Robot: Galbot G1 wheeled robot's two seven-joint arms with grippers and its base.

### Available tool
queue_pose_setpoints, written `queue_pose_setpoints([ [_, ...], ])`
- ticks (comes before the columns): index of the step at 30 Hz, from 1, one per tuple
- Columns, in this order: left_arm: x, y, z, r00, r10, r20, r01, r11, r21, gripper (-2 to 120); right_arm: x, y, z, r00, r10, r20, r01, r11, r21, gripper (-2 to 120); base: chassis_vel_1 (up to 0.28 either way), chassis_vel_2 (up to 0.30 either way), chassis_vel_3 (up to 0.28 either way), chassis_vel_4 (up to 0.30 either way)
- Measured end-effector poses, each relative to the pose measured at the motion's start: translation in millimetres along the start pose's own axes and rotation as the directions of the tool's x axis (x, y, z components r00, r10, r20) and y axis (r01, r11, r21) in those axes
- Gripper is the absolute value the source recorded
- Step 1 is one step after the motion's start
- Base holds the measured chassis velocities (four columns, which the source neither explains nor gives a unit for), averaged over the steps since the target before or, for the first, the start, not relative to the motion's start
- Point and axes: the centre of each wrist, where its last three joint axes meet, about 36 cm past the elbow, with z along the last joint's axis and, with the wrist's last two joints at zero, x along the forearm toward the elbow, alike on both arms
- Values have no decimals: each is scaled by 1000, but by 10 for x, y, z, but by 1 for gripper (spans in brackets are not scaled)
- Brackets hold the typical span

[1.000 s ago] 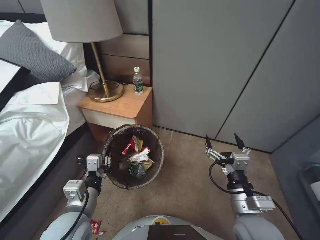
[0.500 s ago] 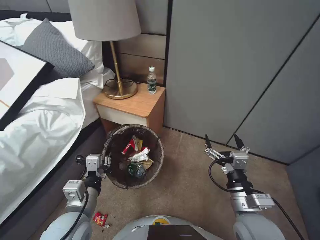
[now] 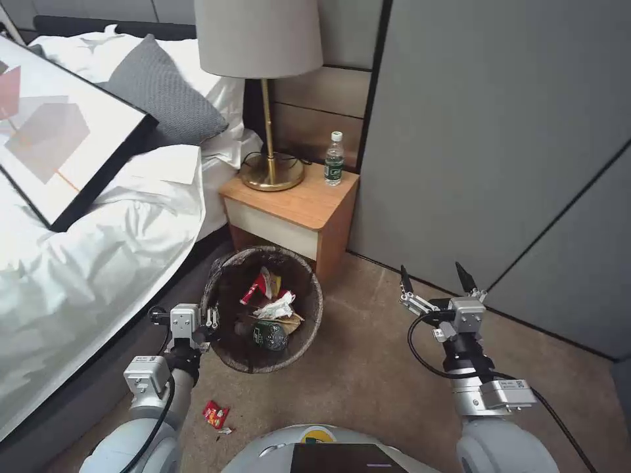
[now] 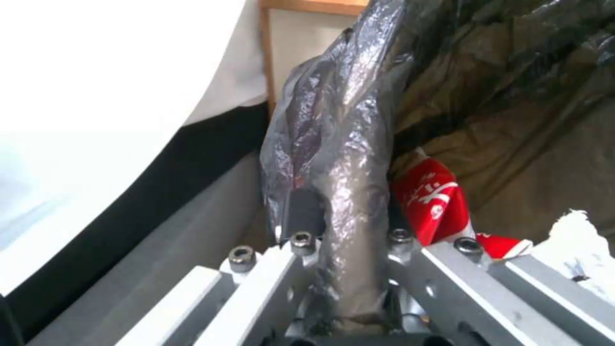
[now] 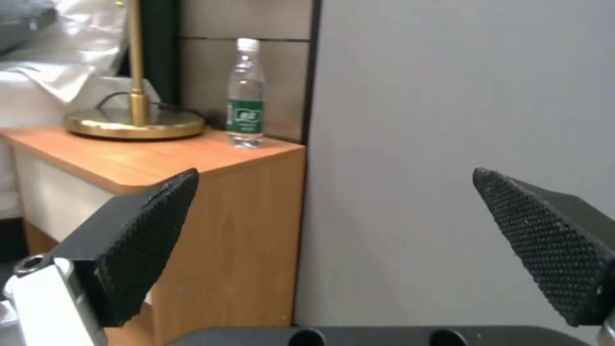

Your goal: Pick up the trash bin, then pick up the garbage from the floor and place it into the trash bin.

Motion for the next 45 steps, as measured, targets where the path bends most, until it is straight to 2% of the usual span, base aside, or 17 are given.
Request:
queue_pose_setpoints([
  [45, -10, 7, -10, 1000, -4, 11, 4, 1000, 1, 3, -37, -12, 4, 1000, 0, -5, 0, 1000, 3, 100, 67, 68, 71, 70],
])
